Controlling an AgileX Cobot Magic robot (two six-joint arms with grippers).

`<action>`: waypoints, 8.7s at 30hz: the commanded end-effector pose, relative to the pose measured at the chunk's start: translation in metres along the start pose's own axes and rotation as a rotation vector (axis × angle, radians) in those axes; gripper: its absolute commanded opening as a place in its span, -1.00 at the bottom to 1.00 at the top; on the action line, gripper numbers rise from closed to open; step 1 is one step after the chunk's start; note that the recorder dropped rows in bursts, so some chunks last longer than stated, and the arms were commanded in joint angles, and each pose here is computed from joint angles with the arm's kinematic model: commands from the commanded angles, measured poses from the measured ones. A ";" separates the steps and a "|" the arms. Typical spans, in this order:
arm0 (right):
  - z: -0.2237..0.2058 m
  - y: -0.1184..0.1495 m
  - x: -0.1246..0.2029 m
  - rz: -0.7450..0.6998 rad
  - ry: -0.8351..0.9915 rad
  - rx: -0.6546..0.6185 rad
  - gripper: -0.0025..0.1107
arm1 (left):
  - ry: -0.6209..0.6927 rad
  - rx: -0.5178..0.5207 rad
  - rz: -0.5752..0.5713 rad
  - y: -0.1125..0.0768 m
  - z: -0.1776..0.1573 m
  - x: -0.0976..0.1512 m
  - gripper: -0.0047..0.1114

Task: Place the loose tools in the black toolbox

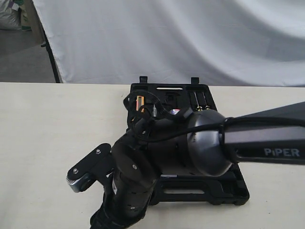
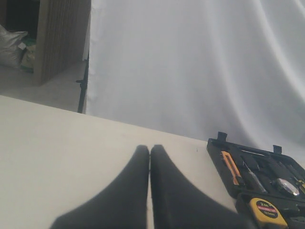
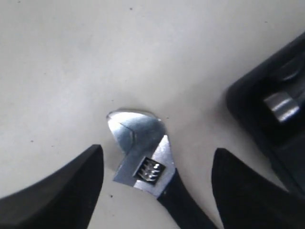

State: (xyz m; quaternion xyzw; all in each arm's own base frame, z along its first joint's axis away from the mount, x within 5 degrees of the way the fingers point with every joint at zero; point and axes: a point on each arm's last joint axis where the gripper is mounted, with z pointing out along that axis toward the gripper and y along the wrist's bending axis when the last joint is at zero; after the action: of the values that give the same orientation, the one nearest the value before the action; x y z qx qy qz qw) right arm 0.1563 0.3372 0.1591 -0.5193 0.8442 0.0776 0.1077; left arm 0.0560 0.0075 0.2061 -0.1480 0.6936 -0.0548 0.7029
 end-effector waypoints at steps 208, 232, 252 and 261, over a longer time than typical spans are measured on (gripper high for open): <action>-0.154 -0.162 0.020 0.364 -0.358 0.289 -0.96 | -0.020 -0.021 0.000 0.001 0.000 -0.002 -0.91; -0.229 -0.125 0.058 0.416 -0.647 0.223 -0.96 | -0.020 -0.021 0.000 0.001 0.000 -0.002 -0.91; -0.168 -0.058 0.168 0.398 -0.764 0.092 -0.96 | -0.020 -0.021 0.000 0.001 0.000 -0.002 -0.91; -0.136 -0.041 0.230 0.436 -0.869 0.064 -0.96 | -0.020 -0.021 0.000 0.001 0.000 -0.002 -0.91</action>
State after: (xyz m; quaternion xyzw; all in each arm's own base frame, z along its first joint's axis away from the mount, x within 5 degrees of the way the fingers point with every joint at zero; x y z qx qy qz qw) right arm 0.0870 0.0975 0.2367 -0.2585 0.8248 0.2663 0.4267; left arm 0.0560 0.0075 0.2061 -0.1480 0.6936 -0.0548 0.7029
